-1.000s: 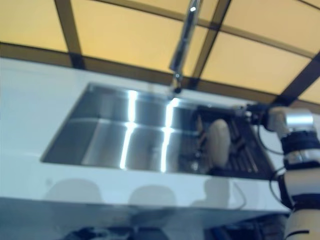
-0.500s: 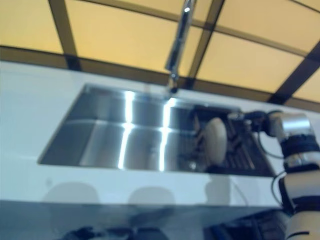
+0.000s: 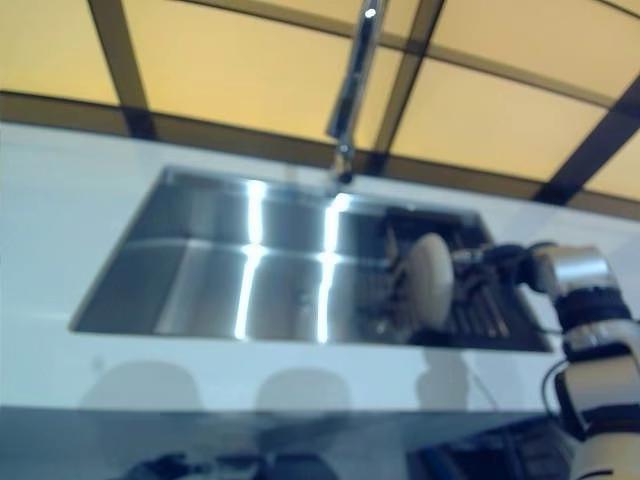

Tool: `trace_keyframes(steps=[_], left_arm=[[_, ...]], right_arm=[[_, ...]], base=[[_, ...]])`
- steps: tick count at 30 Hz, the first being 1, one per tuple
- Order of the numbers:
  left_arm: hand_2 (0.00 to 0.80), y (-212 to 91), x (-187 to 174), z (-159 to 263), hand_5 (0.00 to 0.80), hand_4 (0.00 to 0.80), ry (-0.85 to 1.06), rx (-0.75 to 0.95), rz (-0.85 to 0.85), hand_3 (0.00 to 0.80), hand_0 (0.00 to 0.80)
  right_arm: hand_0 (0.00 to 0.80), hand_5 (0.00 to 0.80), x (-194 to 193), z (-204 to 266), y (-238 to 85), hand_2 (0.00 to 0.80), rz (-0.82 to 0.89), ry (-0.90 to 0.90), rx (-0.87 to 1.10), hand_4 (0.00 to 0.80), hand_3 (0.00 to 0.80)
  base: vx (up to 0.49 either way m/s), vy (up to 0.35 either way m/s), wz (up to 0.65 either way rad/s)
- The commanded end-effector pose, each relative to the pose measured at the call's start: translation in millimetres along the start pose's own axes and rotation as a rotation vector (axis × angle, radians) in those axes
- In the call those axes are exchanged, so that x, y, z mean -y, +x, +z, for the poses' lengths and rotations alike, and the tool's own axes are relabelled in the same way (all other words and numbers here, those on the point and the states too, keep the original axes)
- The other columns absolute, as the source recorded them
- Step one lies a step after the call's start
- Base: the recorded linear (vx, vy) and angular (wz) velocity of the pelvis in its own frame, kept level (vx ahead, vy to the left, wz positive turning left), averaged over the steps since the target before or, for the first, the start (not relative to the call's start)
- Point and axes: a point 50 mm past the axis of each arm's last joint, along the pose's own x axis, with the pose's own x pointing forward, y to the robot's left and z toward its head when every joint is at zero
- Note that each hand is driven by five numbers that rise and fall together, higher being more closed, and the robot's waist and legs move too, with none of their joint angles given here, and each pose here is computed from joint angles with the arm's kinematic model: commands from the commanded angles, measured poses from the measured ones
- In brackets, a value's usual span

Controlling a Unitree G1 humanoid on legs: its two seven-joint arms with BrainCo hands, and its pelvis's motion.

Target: Take plates into dishwasher

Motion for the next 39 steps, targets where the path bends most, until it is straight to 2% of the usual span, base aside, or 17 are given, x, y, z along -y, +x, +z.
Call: trace_keyframes(steps=[1,18,28,32,33,37,39], left_arm=[[0.000,1.2,3.8,19.0,0.000,0.000,-0.056,0.048,-0.001,0.000,0.000],[0.000,1.2,9.3,23.5,0.000,0.000,-0.050,0.060,-0.014,0.000,0.000],[0.000,1.2,12.6,23.3,0.000,0.000,-0.041,0.058,-0.019,0.000,0.000],[0.000,1.0,14.2,22.6,0.000,0.000,-0.041,0.060,-0.024,0.000,0.000],[0.000,0.9,15.4,22.4,0.000,0.000,-0.034,0.060,-0.024,0.000,0.000],[0.000,0.4,15.0,18.6,0.000,0.000,-0.025,0.059,-0.022,0.000,0.000],[0.000,0.4,12.1,15.9,0.000,0.000,-0.021,0.054,-0.016,0.000,0.000]], right_arm=[[0.000,0.000,1.7,23.3,-11.7,0.000,-0.042,-0.041,0.093,0.000,0.000],[0.000,0.000,-18.3,15.0,2.9,0.000,-0.014,-0.046,0.119,0.000,0.000],[0.000,0.000,-12.4,19.1,2.3,0.000,-0.104,-0.028,0.178,0.000,0.000],[0.000,0.000,6.0,47.7,-16.2,0.000,-0.305,-0.174,0.335,0.000,0.000],[0.000,0.000,14.0,65.8,-30.5,0.000,-0.406,-0.299,0.426,0.000,0.000],[0.000,0.000,17.6,102.1,-64.8,0.000,-0.483,-0.520,0.540,0.000,0.000],[0.000,0.000,17.3,110.9,-75.4,0.000,-0.493,-0.550,0.575,0.000,0.000]], base=[[0.000,0.000,0.00],[0.000,0.000,0.00],[0.001,0.001,0.02],[0.003,0.006,0.02],[0.000,0.000,0.00],[0.002,0.000,0.03],[0.000,0.000,0.00]])
